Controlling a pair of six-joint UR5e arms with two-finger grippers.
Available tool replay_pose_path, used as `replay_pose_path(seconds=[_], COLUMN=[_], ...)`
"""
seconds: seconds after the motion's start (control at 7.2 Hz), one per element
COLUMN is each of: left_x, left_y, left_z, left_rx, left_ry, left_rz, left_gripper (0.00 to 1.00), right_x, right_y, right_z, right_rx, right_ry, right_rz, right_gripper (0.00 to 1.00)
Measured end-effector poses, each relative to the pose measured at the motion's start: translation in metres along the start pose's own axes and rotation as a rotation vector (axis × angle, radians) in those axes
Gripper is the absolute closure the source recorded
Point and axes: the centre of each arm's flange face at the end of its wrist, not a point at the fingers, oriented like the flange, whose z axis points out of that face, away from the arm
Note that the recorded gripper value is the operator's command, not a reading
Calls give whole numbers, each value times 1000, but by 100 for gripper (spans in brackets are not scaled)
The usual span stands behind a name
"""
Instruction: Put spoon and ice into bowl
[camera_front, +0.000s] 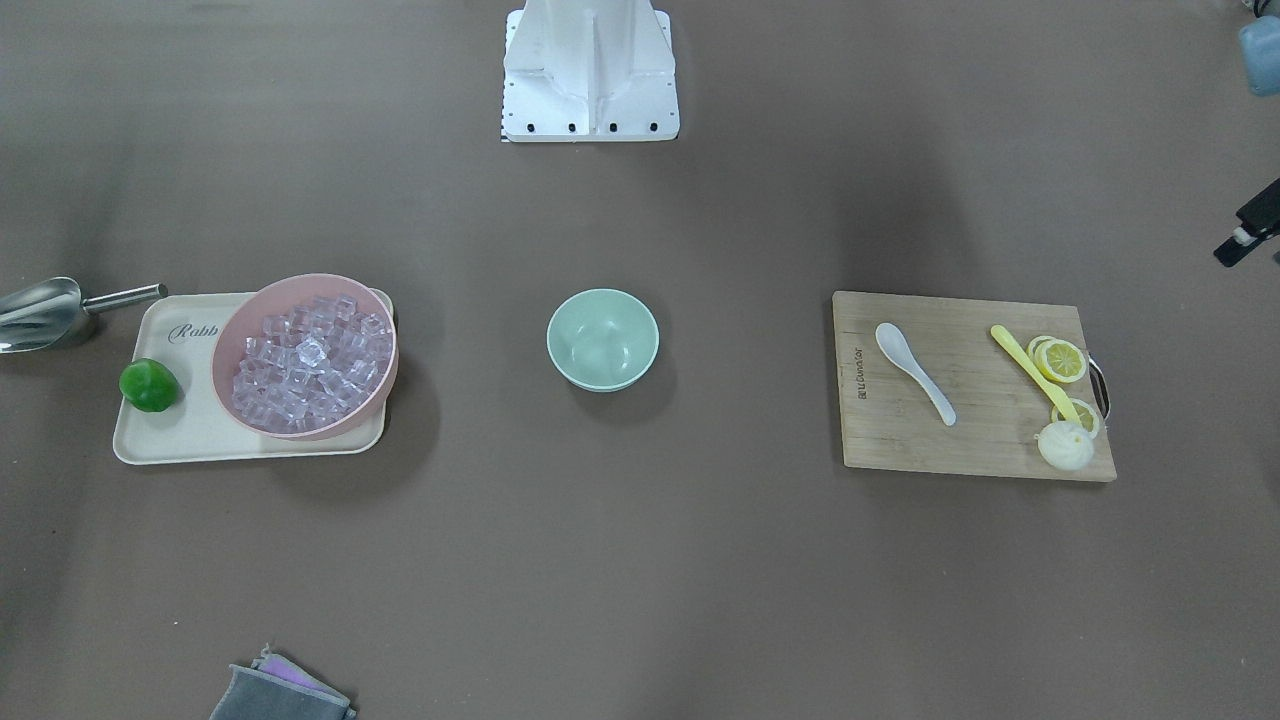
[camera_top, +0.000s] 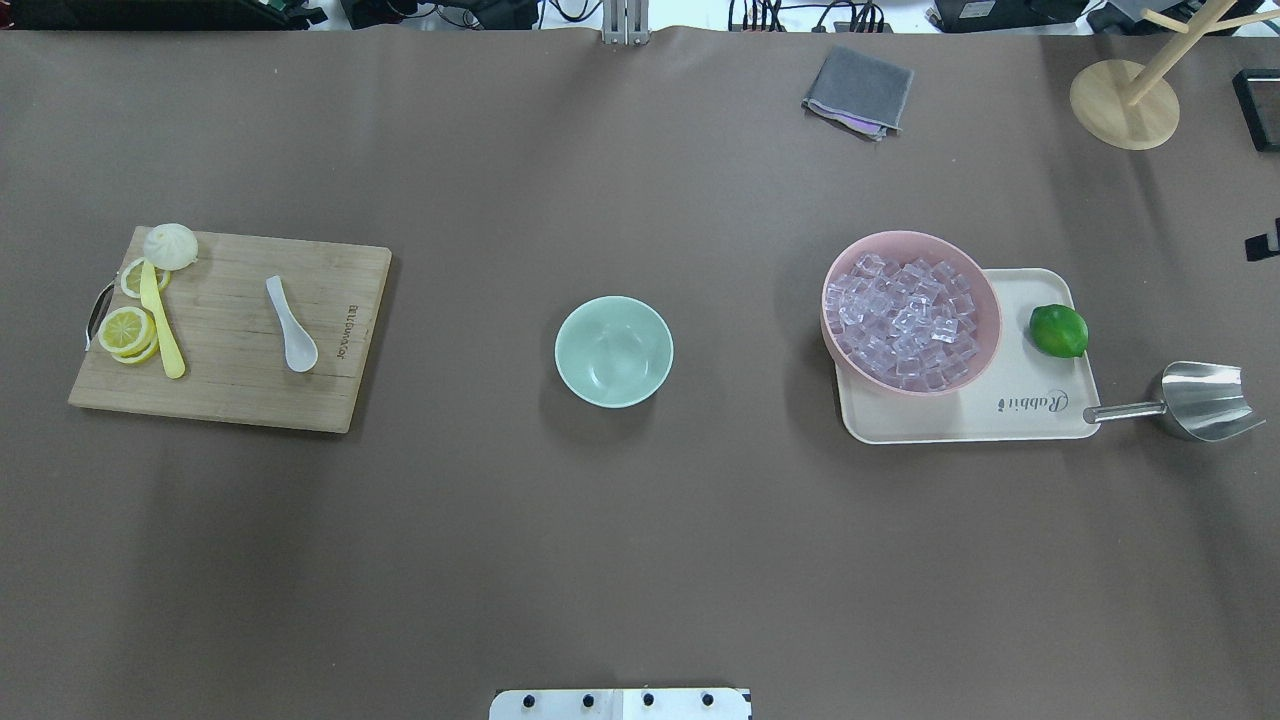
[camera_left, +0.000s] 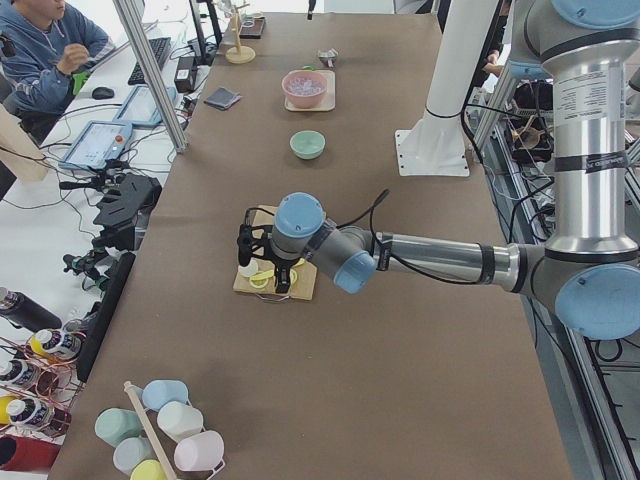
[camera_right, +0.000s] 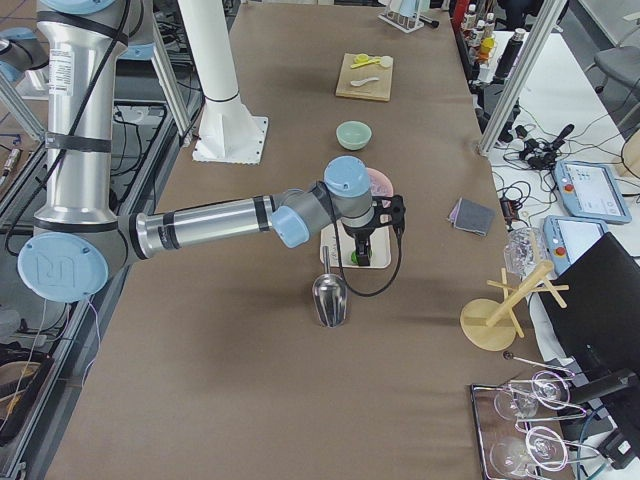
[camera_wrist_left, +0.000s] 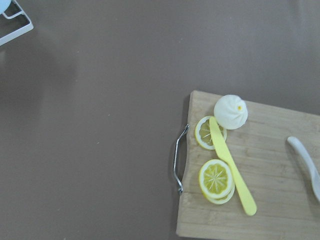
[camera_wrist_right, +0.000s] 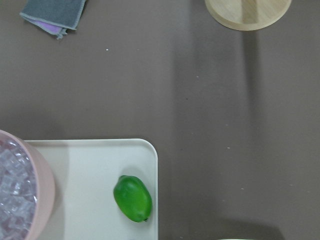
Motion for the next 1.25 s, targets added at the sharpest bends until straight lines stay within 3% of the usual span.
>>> replay_pose_path(seconds=[0.42, 0.83, 0.97, 1.25], left_x=[114, 182, 191, 196], left_y=[-3, -5, -2, 1], left_z=[76, 112, 123, 133], left_rx=[-16, -29, -31, -33], left_ry=[-13, -52, -71, -87], left_rz=[-82, -137, -134, -131], left_gripper=[3, 3, 3, 3], right_x=[-121, -205, -220, -263], right_y=[-4, 20, 27, 37], right_z=[40, 97, 112, 138], right_rx=[25, 64, 71, 73], right_ry=[-13, 16, 32, 111], right_rz=[149, 242, 258, 301], right_gripper=[4, 11, 17, 28])
